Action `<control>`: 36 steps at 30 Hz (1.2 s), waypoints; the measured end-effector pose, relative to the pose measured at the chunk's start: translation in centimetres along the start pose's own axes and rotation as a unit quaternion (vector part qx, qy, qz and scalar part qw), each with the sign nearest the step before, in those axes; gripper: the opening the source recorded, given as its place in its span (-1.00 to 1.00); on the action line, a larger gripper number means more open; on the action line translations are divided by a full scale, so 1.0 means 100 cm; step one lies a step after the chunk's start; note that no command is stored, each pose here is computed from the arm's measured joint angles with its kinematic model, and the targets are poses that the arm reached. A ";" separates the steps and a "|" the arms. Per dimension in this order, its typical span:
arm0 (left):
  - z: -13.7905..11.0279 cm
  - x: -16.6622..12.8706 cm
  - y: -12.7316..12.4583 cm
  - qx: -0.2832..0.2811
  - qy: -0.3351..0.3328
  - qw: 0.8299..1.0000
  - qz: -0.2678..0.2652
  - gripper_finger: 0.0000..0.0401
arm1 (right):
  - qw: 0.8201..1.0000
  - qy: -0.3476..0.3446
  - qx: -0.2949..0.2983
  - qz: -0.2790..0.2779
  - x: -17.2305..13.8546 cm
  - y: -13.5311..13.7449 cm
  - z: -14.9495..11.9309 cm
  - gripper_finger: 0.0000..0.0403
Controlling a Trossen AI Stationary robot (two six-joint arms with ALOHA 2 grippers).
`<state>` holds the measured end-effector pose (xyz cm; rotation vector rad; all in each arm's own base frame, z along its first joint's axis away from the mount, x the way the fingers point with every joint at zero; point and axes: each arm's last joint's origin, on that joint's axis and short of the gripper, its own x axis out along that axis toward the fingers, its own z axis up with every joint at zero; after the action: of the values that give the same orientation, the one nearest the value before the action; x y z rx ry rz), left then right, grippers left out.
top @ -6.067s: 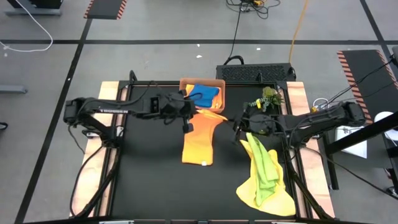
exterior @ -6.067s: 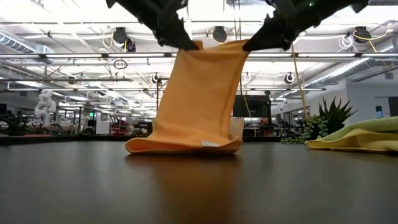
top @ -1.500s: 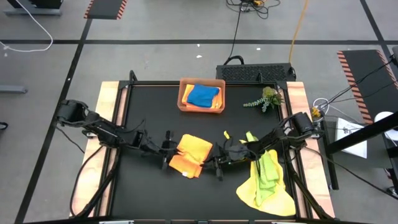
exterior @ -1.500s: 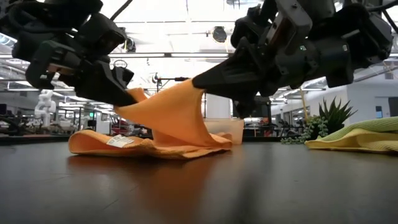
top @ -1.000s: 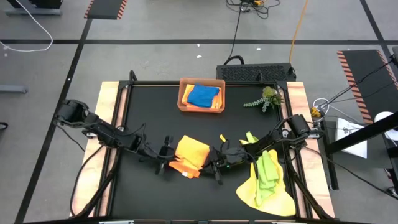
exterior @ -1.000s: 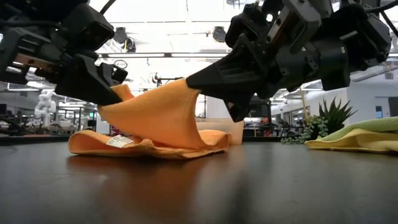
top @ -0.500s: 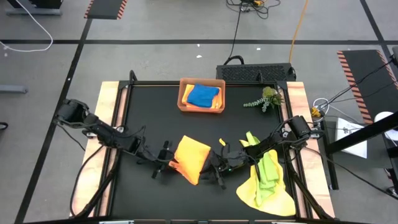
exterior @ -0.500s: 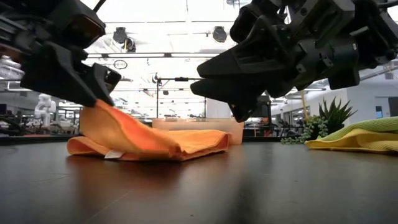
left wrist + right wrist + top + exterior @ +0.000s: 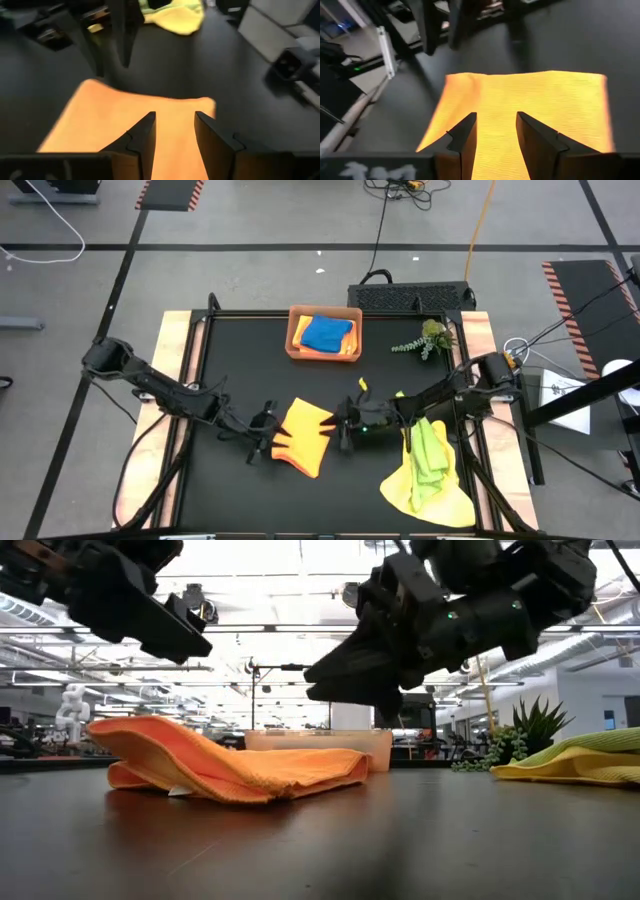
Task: Fold microfiber towels
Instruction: Put the folded orange towel into the orange bin
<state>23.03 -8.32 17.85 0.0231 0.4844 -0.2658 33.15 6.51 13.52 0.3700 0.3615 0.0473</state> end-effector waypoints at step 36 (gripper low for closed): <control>0.009 0.044 0.162 -0.124 0.122 0.985 -0.016 0.50 | 0.983 0.150 0.101 -0.033 -0.008 -0.067 -0.001 0.17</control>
<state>31.33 6.16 15.92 -0.1965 0.7602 -0.2343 32.22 0.21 11.29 0.5525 0.6790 0.0004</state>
